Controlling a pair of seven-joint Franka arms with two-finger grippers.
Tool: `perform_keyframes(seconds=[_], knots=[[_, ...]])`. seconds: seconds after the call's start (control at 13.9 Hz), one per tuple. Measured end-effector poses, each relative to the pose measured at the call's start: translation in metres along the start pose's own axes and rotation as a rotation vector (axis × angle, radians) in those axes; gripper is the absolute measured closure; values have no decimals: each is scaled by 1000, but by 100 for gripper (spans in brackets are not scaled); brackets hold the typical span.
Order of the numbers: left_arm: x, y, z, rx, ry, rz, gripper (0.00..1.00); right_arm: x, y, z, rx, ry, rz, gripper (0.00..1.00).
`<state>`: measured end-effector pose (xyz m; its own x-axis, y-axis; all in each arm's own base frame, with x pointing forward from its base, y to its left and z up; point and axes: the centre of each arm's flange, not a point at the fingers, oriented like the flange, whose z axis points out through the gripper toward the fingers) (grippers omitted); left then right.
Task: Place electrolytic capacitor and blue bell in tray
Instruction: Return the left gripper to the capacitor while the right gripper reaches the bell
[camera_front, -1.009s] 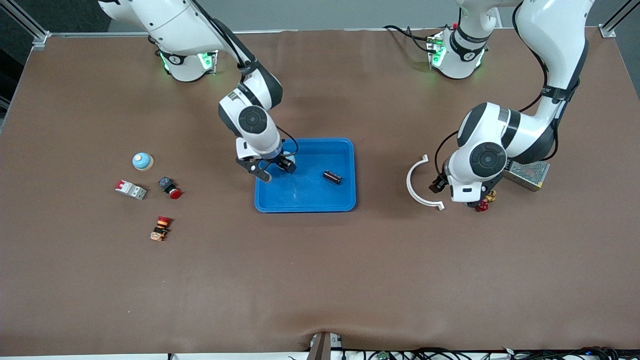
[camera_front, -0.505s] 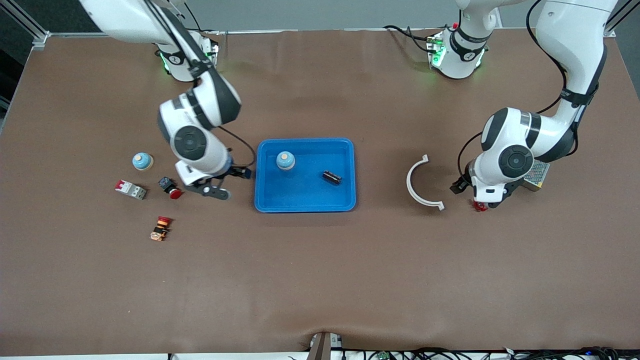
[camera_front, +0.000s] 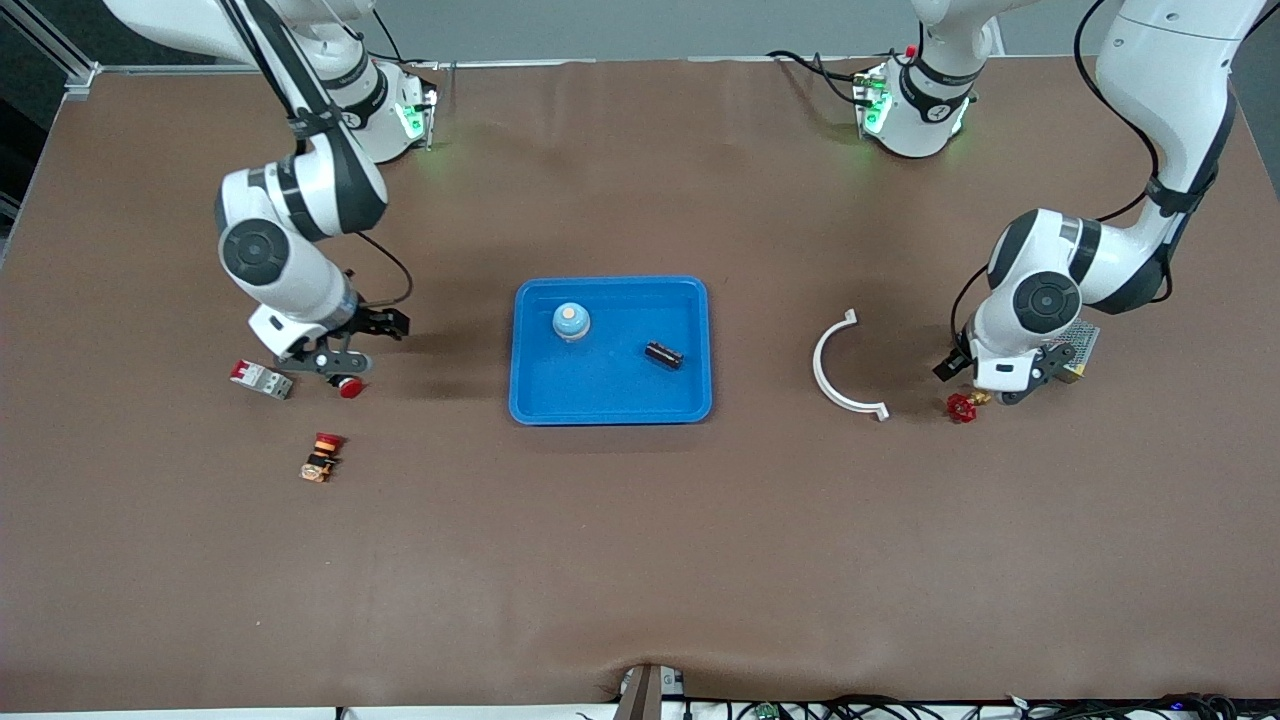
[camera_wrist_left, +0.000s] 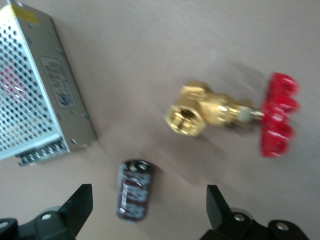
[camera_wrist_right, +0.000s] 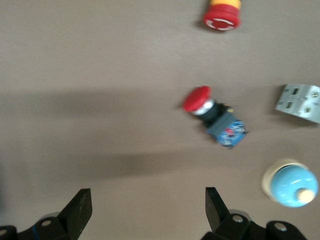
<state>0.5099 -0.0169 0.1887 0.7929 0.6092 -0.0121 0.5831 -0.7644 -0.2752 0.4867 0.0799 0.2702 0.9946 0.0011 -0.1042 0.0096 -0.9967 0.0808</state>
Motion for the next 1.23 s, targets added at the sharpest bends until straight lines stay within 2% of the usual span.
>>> perform_keyframes(seconds=[0.14,0.29,0.5,0.65,0.72,0.79,0.94,1.23], knots=[[-1,-3,5,-5,-1,6,0,-16,32,15,13,35,-22,0],[-6,-3,9,-12,1,17,3,-28,62,31,22,48,-33,0],[-4,-10,13,-11,-4,39,38,-35,110,41,31,37,-15,0],[-3,-13,15,-11,-7,45,45,-40,144,45,36,35,2,0],[-3,-13,15,-11,-7,45,53,-44,161,48,39,44,14,0],[-3,-13,15,-12,-6,45,67,-48,175,51,40,66,25,0],[-2,-11,13,-15,-2,46,66,-59,192,62,43,93,49,0],[-5,13,-14,-43,16,14,66,-65,198,75,53,97,71,0]])
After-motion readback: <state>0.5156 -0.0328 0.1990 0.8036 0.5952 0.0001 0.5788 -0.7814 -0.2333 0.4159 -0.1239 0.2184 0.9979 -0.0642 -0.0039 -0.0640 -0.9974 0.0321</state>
